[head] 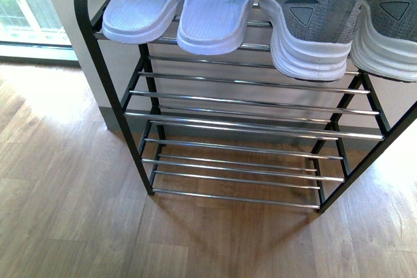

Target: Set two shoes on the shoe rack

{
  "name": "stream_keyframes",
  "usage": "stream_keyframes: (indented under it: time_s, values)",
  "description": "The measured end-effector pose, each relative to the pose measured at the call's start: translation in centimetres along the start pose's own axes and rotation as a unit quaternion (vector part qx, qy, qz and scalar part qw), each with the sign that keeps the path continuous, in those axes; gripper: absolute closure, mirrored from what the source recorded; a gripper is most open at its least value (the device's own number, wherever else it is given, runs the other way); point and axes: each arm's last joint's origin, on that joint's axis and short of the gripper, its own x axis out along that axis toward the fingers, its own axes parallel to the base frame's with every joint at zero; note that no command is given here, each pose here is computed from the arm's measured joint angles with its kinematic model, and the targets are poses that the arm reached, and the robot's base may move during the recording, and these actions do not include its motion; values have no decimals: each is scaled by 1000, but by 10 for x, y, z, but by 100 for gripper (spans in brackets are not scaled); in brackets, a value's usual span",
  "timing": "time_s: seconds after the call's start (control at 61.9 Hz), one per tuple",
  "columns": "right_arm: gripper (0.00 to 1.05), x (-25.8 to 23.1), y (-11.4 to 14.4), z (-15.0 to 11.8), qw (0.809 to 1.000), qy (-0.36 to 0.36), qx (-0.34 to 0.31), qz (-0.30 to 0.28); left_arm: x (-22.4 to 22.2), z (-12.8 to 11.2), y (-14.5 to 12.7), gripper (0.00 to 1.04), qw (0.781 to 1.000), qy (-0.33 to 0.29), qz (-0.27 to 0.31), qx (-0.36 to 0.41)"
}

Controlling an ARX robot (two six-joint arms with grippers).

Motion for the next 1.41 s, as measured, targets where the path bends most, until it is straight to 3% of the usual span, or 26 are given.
stream_keyframes:
  time_s: [0.485,0.97,1.406]
  values:
    - [9,0,0,0,1000,0,0,0,0,0,0,101,1000,-1,0,0]
    - [9,0,0,0,1000,0,0,0,0,0,0,8,1000,-1,0,1]
    - [9,0,0,0,1000,0,0,0,0,0,0,9,1000,-1,0,1]
